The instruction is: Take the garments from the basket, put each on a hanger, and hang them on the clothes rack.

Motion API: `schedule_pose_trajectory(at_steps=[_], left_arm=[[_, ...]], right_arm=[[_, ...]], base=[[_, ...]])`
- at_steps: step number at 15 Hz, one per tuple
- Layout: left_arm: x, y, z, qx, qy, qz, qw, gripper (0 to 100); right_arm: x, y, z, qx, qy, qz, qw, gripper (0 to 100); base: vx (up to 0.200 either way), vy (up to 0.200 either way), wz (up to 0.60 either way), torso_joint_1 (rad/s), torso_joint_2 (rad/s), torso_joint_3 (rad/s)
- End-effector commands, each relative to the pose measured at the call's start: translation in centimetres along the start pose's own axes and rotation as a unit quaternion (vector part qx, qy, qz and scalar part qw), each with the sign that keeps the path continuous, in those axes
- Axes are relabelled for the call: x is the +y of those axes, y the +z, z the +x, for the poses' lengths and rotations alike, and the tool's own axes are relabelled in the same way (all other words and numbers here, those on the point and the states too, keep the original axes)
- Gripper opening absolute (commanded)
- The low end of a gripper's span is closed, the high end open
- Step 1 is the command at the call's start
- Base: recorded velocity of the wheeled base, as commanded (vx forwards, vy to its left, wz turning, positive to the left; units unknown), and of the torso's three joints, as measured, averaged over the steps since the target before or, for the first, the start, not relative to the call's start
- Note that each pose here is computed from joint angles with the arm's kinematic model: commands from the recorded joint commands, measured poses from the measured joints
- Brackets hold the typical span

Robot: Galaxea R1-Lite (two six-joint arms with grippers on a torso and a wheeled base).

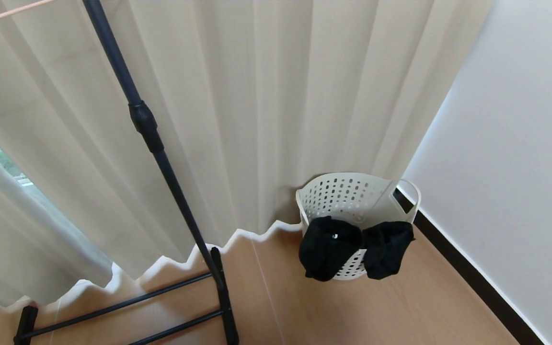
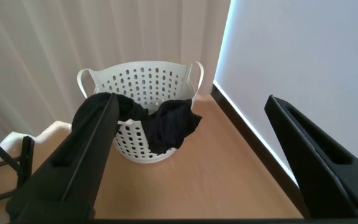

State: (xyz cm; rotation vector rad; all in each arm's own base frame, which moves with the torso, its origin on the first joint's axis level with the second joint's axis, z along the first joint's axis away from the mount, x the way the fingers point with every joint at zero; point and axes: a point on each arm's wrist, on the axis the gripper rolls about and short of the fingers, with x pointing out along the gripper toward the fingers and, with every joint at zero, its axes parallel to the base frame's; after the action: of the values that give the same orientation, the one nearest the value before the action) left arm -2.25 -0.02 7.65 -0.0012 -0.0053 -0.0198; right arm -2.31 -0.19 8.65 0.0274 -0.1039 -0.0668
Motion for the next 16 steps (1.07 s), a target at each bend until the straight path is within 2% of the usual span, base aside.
schedule_pose_trajectory(at_steps=[1,16], left_arm=[[0.00,0.00,0.01,0.000,0.000,0.000,1.0000,100],[0.00,0.00,0.01,0.000,0.001,0.000,1.0000,100]], right_arm=[[0.00,0.01,0.00,-0.001,0.000,0.000,1.0000,100],[0.00,0.07,0.00,-0.004,0.000,0.001,1.0000,100]], base=[[0.000,0.000,0.00,0.002,0.00,-0.198],[0.000,0.000,0.00,0.004,0.00,-0.178]])
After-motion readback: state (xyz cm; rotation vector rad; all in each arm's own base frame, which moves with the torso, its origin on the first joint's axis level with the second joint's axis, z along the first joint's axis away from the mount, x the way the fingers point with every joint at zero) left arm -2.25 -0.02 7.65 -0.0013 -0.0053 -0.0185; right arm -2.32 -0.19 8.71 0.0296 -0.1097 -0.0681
